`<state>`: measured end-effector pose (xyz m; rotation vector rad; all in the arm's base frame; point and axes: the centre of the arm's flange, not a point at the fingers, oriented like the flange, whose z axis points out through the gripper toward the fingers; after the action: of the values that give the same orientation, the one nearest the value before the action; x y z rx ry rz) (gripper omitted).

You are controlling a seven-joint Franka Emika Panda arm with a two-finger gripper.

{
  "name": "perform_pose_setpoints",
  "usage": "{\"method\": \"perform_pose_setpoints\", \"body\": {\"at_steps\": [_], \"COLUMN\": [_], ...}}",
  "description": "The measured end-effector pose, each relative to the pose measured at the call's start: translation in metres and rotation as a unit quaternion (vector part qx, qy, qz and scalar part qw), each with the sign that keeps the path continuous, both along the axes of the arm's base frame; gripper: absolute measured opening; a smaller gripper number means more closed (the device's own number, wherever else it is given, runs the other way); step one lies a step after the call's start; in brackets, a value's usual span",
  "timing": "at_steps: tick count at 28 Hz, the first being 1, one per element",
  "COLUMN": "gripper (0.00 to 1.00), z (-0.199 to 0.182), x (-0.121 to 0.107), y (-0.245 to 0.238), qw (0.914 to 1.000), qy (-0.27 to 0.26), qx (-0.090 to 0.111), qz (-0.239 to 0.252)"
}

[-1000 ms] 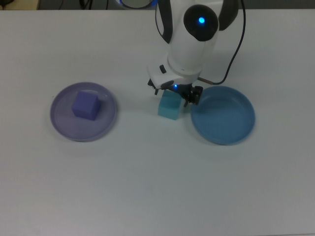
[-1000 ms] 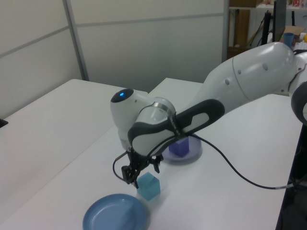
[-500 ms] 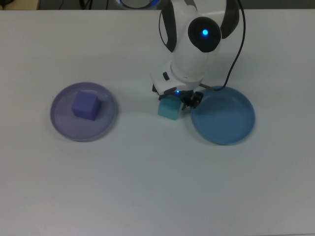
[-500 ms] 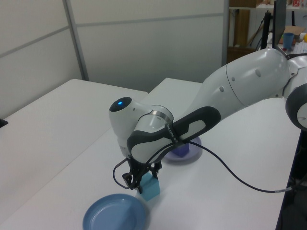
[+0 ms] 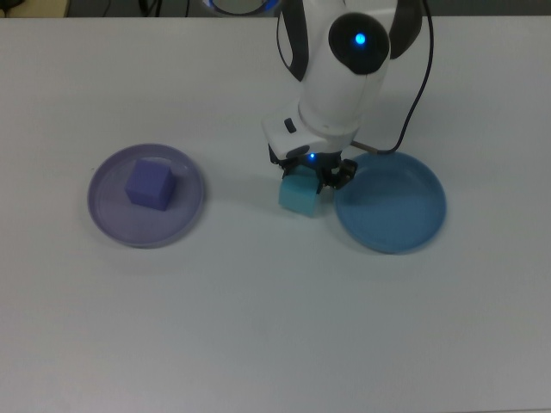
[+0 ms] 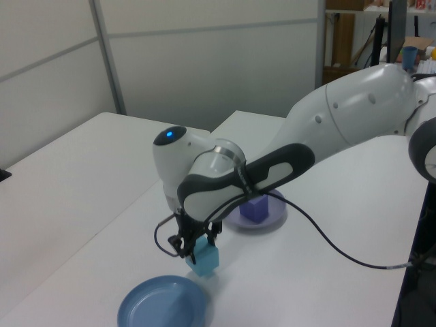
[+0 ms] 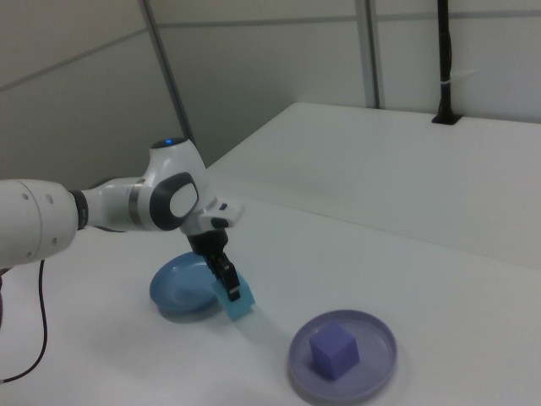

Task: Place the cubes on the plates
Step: 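Close the gripper on the light-blue cube and lift it, then carry the light-blue cube onto the blue plate and release it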

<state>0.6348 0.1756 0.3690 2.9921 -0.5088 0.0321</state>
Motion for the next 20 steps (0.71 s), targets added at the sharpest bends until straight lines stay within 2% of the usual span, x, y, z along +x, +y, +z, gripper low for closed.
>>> {"method": "perform_pose_setpoints", "body": {"at_steps": [6,12,20], "gripper": [0.6,0.6,0.61], "z": [0.033,0.037,0.018], "x": [-0.002,-0.012,-0.024], "y": [0.005,0.043,0.081], "qw": [0.9996,0.9989,0.9993], "qy": [-0.021,-0.025,-0.018], "qx": [0.009,0.022,0.009], "qz": [-0.014,-0.033,-0.03]}}
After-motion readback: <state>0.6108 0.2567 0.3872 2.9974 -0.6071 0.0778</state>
